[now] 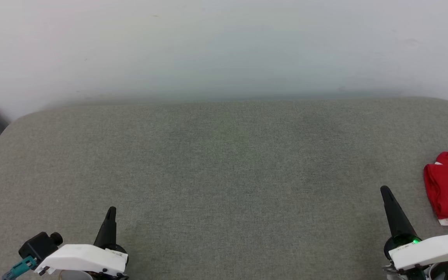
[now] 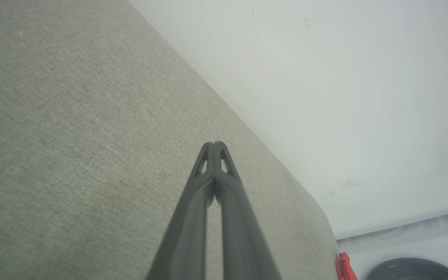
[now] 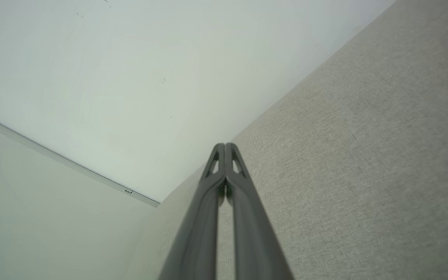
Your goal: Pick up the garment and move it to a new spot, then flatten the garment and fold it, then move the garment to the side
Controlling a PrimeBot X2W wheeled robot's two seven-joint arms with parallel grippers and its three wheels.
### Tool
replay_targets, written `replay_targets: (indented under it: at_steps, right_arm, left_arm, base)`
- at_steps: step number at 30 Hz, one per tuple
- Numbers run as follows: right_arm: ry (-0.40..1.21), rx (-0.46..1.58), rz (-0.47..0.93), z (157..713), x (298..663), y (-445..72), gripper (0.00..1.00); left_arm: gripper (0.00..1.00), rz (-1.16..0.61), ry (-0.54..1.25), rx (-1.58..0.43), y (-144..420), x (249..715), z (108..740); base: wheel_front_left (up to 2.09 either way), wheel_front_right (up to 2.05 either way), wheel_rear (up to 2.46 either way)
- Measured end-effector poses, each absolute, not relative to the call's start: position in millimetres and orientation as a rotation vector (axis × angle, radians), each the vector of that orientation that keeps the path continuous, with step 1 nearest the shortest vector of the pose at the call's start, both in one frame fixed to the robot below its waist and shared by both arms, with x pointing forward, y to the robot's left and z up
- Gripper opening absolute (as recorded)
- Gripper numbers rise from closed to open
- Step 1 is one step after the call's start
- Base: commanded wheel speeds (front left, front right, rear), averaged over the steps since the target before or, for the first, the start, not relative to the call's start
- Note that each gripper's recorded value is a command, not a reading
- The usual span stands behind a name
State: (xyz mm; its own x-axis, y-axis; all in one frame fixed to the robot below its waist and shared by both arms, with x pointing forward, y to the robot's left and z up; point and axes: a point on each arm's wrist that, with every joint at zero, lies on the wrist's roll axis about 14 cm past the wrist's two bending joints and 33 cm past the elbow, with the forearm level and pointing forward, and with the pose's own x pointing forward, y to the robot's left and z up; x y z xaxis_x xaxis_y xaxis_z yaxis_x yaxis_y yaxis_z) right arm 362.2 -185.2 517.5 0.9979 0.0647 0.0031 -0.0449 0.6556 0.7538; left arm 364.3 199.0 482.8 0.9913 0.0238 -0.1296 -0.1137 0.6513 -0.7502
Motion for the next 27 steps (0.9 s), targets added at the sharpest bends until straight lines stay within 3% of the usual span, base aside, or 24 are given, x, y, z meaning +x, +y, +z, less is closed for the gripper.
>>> replay_targets:
  at_steps: [27]
  right_arm:
    - [0.026, 1.156, 0.035, 511.5, 372.2, -190.9, 0.0]
  left_arm:
    - [0.0, 0.061, 0.092, -1.162, 198.1, 374.6, 489.3]
  base:
    - [0.0, 0.0, 0.0]
